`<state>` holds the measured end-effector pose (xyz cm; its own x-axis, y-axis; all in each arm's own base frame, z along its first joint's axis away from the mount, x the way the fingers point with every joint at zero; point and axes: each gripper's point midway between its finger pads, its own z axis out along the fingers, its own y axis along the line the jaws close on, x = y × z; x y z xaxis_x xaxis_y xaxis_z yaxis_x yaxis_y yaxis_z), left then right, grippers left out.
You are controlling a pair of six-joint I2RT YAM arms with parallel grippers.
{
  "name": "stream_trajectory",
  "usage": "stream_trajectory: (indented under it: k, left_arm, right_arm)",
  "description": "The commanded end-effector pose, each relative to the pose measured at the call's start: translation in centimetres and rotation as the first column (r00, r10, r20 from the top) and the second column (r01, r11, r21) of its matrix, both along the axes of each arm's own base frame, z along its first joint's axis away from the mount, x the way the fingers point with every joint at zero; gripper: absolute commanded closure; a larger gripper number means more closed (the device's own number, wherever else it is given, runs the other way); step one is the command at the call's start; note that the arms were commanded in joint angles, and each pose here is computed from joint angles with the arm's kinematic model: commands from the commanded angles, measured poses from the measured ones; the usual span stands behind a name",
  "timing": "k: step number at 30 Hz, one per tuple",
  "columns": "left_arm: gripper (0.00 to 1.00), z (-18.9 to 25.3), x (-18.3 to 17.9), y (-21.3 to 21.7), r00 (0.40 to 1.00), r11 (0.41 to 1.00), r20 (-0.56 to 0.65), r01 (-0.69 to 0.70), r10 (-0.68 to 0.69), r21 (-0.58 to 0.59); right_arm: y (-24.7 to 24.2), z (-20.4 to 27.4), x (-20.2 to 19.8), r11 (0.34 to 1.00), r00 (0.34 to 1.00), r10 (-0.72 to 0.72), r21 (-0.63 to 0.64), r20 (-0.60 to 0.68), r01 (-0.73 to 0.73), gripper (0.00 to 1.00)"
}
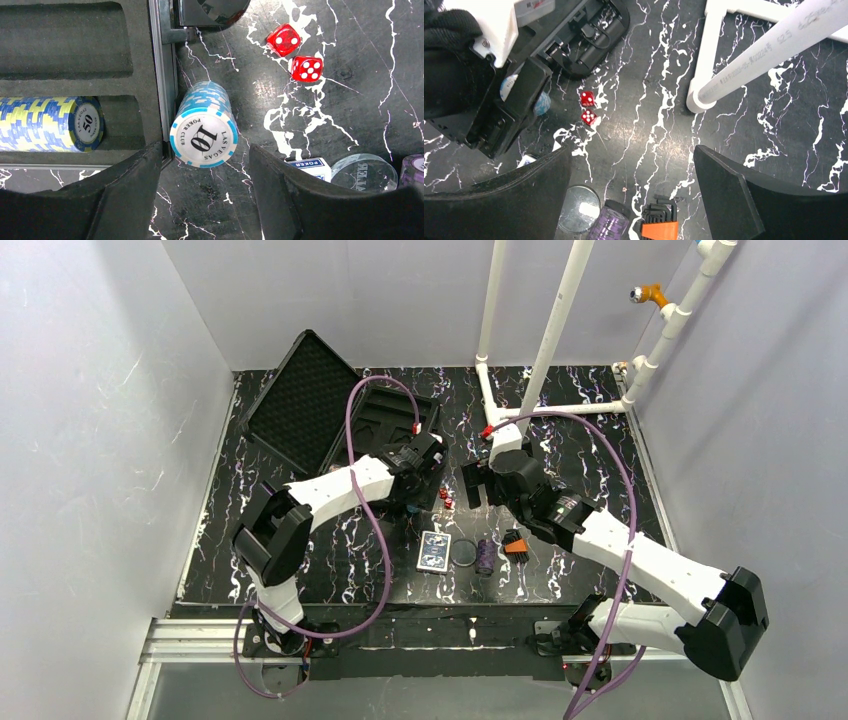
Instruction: Pack up texas hold em set
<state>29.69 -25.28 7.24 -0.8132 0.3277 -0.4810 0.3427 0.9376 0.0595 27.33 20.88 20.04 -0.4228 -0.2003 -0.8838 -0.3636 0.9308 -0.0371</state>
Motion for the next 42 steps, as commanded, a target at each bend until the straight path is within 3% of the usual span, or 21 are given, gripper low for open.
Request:
stream_trajectory:
  k: [1,28,34,42]
  left_arm:
    - [0.38,0.4,0.5,0.1,1.0,0.999,0.011,0.001,-0.002,0.034]
    - [0.45,0.1,2.5,-0.2,0.999,0.995,0.043,0.005,-0.009,0.101]
    - [0.53,0.3,2.5,-0.1,0.999,0.995,0.052,-0.004,-0.001,0.095]
    - [0.81,1.1,2.4,-0.4,0.998,0.997,0.056,0.006,-0.01,0.073]
  right_arm:
    - [-0.3,0.8,0.5,0.999,0.999,-0.023,0.023,0.041,0.022,0.02]
    - [1.0,0.3,1.2,1.0,0.999,0.004,0.014,0.036,-0.005,0.02]
    - [1.1,0.0,1.2,1.0,1.0,0.007,0.01,0.03,-0.007,0.02]
    - [1.1,-0.2,1.2,1.0,1.0,0.008,0.006,0.027,-0.008,0.02]
